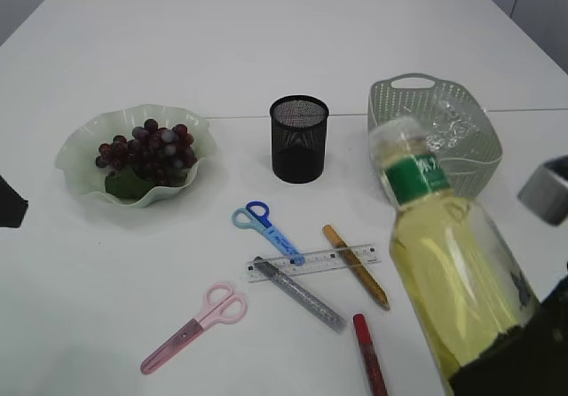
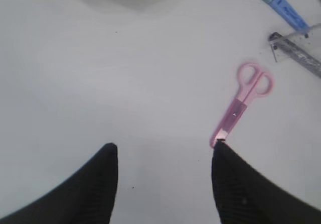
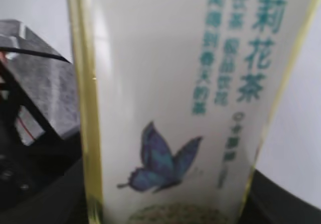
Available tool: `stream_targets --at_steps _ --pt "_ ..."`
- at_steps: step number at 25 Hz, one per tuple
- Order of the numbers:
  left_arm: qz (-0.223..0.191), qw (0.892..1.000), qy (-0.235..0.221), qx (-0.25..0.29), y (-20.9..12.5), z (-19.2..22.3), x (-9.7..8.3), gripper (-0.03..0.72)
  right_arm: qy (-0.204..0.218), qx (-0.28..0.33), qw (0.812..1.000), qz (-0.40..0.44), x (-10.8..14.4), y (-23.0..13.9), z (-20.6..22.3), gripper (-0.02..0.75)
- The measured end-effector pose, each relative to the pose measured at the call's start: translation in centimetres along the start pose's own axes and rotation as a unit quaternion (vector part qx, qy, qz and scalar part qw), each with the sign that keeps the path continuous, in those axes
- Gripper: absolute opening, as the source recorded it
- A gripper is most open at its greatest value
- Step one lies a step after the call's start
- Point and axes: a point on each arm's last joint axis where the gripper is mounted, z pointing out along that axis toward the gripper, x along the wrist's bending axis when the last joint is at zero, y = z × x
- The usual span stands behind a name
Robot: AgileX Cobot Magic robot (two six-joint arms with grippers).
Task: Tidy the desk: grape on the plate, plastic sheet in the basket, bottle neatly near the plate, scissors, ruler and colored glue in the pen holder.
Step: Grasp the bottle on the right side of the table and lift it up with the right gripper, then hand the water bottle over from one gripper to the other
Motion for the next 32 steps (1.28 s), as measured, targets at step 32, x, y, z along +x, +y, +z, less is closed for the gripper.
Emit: stream_targets --at_steps 32 --pt "0.164 0.839 -0.518 -0.028 -0.2 -0.7 -11.9 0.428 0.176 -0.185 0.961 -0.106 4.4 4.7 -3.8 0.412"
